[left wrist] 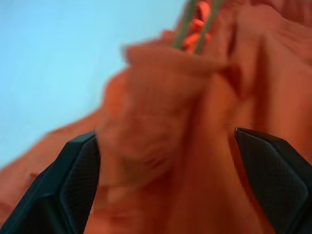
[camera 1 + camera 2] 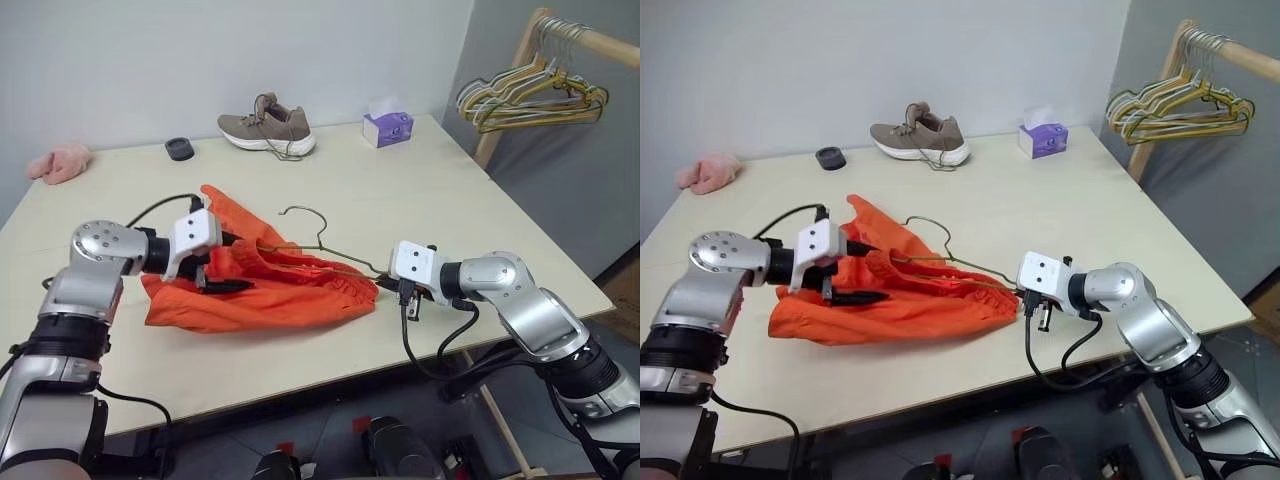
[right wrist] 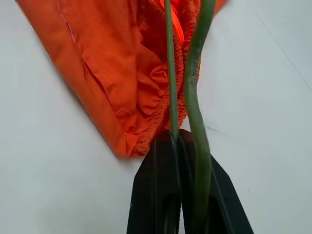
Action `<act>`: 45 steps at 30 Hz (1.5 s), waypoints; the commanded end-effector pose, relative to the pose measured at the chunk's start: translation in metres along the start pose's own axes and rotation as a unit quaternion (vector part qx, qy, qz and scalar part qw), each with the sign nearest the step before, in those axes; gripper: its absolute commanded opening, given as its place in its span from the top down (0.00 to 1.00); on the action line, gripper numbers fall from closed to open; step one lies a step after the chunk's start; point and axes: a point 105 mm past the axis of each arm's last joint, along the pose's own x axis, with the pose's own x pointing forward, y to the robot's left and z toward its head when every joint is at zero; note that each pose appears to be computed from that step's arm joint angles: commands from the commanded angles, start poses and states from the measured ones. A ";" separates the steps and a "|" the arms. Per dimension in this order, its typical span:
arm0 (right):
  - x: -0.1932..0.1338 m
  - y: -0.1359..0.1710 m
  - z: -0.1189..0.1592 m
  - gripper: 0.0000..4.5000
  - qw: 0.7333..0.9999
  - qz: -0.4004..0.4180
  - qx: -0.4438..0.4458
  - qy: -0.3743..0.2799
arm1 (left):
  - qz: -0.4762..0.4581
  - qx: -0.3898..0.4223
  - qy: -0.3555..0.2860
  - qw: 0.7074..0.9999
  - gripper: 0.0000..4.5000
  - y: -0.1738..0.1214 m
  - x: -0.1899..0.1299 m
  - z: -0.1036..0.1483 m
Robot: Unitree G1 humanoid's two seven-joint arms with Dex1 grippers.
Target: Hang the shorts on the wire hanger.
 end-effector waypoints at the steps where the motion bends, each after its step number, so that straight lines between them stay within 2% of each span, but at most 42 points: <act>1: -0.008 -0.010 0.023 1.00 0.999 -0.017 -0.032 -0.031 | 0.012 0.037 -0.015 0.999 0.01 0.006 0.001 0.018; 7: -0.008 -0.008 0.029 1.00 0.998 -0.012 -0.043 -0.039 | 0.023 0.031 -0.030 0.999 0.01 0.009 0.012 0.021; 10: -0.007 -0.005 0.031 1.00 0.998 -0.007 -0.048 -0.042 | -0.006 0.017 -0.049 0.999 0.13 -0.001 0.017 0.025; 20: -0.004 -0.001 0.031 1.00 0.997 0.009 -0.070 -0.042 | -0.034 -0.027 -0.089 0.995 0.82 -0.009 0.011 0.034; 23: -0.003 0.000 0.032 1.00 0.995 0.016 -0.082 -0.046 | -0.042 -0.037 -0.089 0.994 1.00 -0.013 0.008 0.033; 31: -0.007 0.002 0.029 1.00 0.993 0.028 -0.104 -0.053 | -0.024 -0.072 -0.087 0.993 1.00 -0.009 -0.004 0.025; 35: -0.022 -0.009 0.018 0.77 0.993 0.024 -0.111 -0.033 | -0.008 -0.091 -0.081 0.992 1.00 -0.005 -0.012 0.018; 41: -0.060 -0.048 -0.012 0.31 0.995 -0.054 -0.078 0.029 | 0.030 -0.147 -0.091 0.985 1.00 0.001 -0.022 0.006; 45: -0.067 -0.052 -0.019 0.01 0.996 -0.075 -0.028 0.027 | 0.058 -0.174 -0.104 0.977 1.00 0.010 -0.024 0.005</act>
